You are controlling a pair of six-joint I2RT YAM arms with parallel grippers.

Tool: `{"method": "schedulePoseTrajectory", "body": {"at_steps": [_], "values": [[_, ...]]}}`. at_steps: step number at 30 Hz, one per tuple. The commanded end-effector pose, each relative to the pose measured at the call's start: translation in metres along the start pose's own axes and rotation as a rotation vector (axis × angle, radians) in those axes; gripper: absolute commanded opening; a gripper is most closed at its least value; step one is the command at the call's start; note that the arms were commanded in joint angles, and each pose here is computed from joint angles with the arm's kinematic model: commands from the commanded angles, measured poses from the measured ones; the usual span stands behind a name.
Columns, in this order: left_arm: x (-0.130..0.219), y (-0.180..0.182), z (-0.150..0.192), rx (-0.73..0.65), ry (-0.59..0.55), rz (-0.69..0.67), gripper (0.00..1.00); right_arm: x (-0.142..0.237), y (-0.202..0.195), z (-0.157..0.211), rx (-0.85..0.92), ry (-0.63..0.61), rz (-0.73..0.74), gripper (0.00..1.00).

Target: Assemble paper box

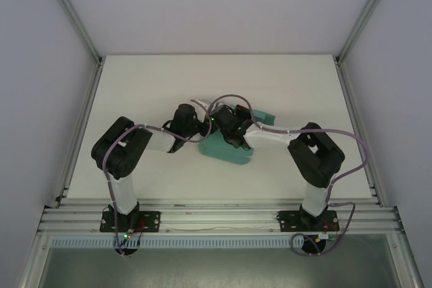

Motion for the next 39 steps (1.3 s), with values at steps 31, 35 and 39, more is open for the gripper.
{"method": "schedulePoseTrajectory", "body": {"at_steps": [31, 35, 39], "values": [[0.002, -0.012, 0.004, -0.072, -0.101, -0.273, 0.14, 0.081, -0.062, 0.008, -0.488, -0.236, -0.469, 0.76], [0.004, -0.017, 0.005, -0.084, -0.119, -0.294, 0.14, 0.089, -0.088, 0.009, -0.698, -0.326, -0.625, 0.87], [0.006, -0.021, 0.005, -0.093, -0.133, -0.307, 0.14, 0.071, -0.109, 0.006, -0.815, -0.293, -0.614, 0.88]]}}
Point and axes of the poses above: each hand's point on the last joint's axis, 136 mm out from that joint toward the fingers, its own x axis back along the fingers, its own y axis along the line the jaws close on, z = x × y, the point moved 9 cm from there along x, back along the fingers, and after that the axes turned 12 degrees about -x, right-handed, at the moved point
